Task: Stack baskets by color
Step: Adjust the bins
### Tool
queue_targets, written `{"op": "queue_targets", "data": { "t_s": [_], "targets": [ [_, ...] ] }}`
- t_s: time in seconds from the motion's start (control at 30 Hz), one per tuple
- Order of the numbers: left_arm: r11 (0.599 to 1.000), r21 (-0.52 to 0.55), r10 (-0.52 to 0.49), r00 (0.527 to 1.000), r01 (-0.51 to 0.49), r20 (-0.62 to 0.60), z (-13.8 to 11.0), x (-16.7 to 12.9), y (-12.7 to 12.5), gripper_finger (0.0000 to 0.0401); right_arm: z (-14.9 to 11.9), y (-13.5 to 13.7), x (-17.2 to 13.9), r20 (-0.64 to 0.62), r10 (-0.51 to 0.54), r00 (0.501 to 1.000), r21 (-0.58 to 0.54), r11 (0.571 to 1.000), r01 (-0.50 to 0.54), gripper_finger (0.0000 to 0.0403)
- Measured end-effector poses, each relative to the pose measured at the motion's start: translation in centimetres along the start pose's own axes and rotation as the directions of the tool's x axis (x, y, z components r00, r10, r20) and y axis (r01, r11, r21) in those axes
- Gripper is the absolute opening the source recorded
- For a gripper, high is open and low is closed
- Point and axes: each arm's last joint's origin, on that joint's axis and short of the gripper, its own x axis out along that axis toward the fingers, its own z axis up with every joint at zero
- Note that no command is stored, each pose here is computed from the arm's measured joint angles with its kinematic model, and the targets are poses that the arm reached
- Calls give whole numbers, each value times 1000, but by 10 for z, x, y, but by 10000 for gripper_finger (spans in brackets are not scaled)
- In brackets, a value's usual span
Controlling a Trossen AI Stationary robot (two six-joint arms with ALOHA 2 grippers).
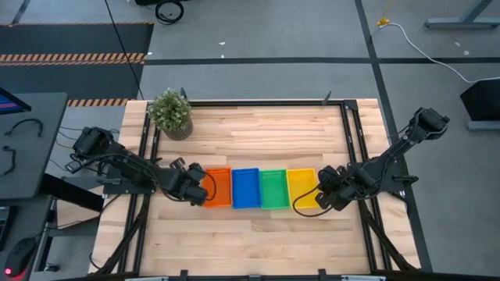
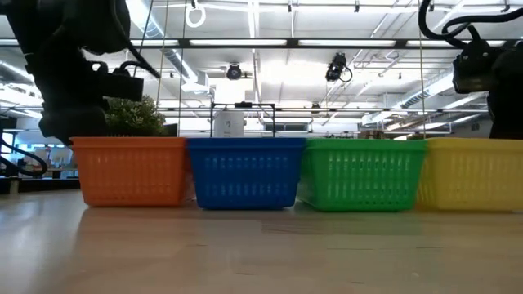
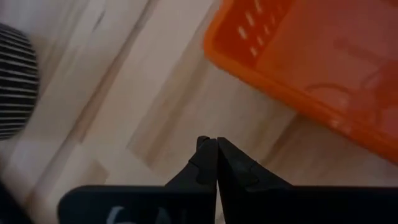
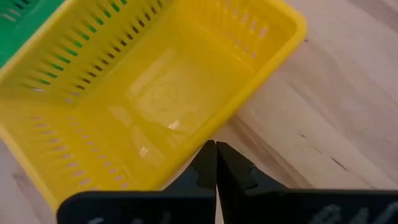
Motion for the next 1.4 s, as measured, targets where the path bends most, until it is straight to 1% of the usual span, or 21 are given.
{"op": "queue_targets", "data": {
  "t_s": [0.13, 0.27, 0.33, 0.43, 0.5, 0.53, 0.63, 0.73, 0.8, 0.87, 0.93, 0.97, 1.07, 1.13, 1.23, 1.4],
  "targets": [
    [999, 25, 37, 999, -36, -16, -2, 0, 4, 6, -1, -2, -1, -5, -16, 1000, 2, 1000, 16, 3],
    [997, 50, 56, 998, -54, -30, -6, -3, 6, 8, -5, -1, -2, -14, -8, 1000, -1, 1000, 8, 3],
    [996, 56, 66, 997, -64, -34, -5, -11, 7, 6, -5, 0, -7, -17, -23, 1000, 0, 1000, 23, 3],
    [997, 30, 76, 997, -75, -19, -1, -31, 12, 4, -3, 1, -20, -4, -72, 997, -13, 997, 72, 3],
    [998, 1, 60, 998, -60, 22, 3, -49, 13, 5, 0, 3, -30, 32, -96, 995, -39, 995, 97, 3],
    [999, -22, 36, 998, -35, 54, 6, -57, 12, 6, 1, 5, -35, 58, -94, 994, -58, 994, 97, 3],
    [995, -57, -68, 984, 79, 167, 17, -82, 3, 8, 3, 16, -44, 139, -20, 990, -174, 984, 44, 4],
    [980, -29, -182, 942, 198, 282, 25, -98, -12, 6, 4, 31, -47, 162, 116, 980, -266, 961, -70, 4],
    [959, -1, -266, 898, 284, 350, 32, -102, -25, 4, 4, 44, -47, 169, 208, 963, -327, 934, -144, 4],
    [944, 32, -313, 866, 327, 390, 38, -101, -36, 4, 5, 56, -45, 179, 276, 944, -384, 903, -192, 4],
    [931, 56, -349, 841, 360, 414, 43, -99, -47, 5, 6, 65, -39, 172, 315, 933, -402, 887, -226, 4],
    [926, 65, -365, 838, 372, 405, 45, -95, -52, 5, 7, 68, -35, 162, 316, 935, -402, 886, -230, 4],
    [914, 87, -402, 854, 396, 332, 45, -80, -66, 5, 9, 72, -19, 125, 269, 955, -398, 895, -200, 4],
    [913, 94, -406, 869, 396, 282, 43, -70, -73, 5, 10, 72, -7, 102, 223, 969, -394, 904, -167, 4],
    [917, 89, -398, 888, 388, 229, 40, -60, -79, 5, 13, 72, 6, 44, 184, 982, -393, 907, -152, 4],
    [901, 70, -433, 880, 427, 195, 39, -58, -82, 6, 15, 73, 16, -34, 177, 984, -403, 898, -175, 4]
  ]
}}
